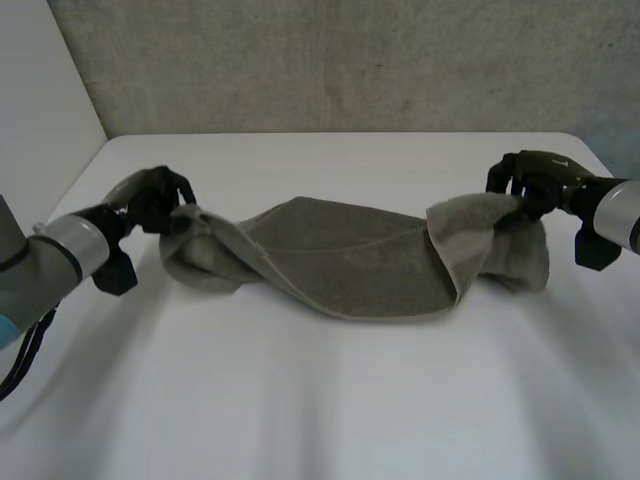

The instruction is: Fold the towel.

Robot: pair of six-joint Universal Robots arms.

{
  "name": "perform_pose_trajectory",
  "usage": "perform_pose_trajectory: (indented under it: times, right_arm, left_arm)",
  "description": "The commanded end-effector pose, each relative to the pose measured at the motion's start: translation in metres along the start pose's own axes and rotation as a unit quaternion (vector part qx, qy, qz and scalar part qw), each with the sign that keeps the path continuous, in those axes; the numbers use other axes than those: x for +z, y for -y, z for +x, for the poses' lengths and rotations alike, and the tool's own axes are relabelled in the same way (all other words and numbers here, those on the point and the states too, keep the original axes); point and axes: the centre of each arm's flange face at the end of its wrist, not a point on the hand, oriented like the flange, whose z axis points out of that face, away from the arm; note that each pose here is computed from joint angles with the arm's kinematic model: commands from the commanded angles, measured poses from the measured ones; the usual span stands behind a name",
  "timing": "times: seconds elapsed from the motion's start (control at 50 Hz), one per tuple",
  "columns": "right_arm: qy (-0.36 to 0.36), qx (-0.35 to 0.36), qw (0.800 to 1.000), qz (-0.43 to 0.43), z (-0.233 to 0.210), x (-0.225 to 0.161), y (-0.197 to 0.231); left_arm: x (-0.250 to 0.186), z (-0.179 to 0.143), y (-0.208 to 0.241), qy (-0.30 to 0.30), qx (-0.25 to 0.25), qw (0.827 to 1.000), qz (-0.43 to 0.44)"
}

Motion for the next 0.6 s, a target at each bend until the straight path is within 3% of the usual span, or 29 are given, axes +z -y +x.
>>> perform_pose_trajectory:
  times: [0.02, 0.16, 0.34, 0.44, 0.5, 0.6]
  right_arm:
    - [-0.003, -0.052, 0.998, -0.021, 0.002, -0.001, -0.015]
    - [-0.026, -0.134, 0.990, -0.026, 0.001, -0.009, -0.012]
    - [-0.032, -0.197, 0.980, 0.002, -0.014, -0.031, -0.002]
    - [-0.038, -0.296, 0.953, 0.051, -0.045, -0.057, 0.008]
    - [-0.031, -0.321, 0.945, 0.055, -0.053, -0.058, 0.002]
    - [0.001, -0.413, 0.908, 0.064, -0.084, -0.052, -0.022]
  left_arm:
    - [-0.008, -0.004, -0.021, 0.012, 0.111, 0.993, -0.030]
    - [-0.019, 0.004, -0.031, 0.000, 0.199, 0.979, -0.040]
    - [-0.032, 0.012, -0.029, -0.007, 0.256, 0.966, -0.021]
    - [-0.043, 0.023, -0.031, -0.017, 0.305, 0.952, 0.007]
    - [-0.045, 0.026, -0.033, -0.020, 0.320, 0.947, 0.014]
    - [-0.049, 0.038, -0.048, -0.035, 0.369, 0.928, 0.025]
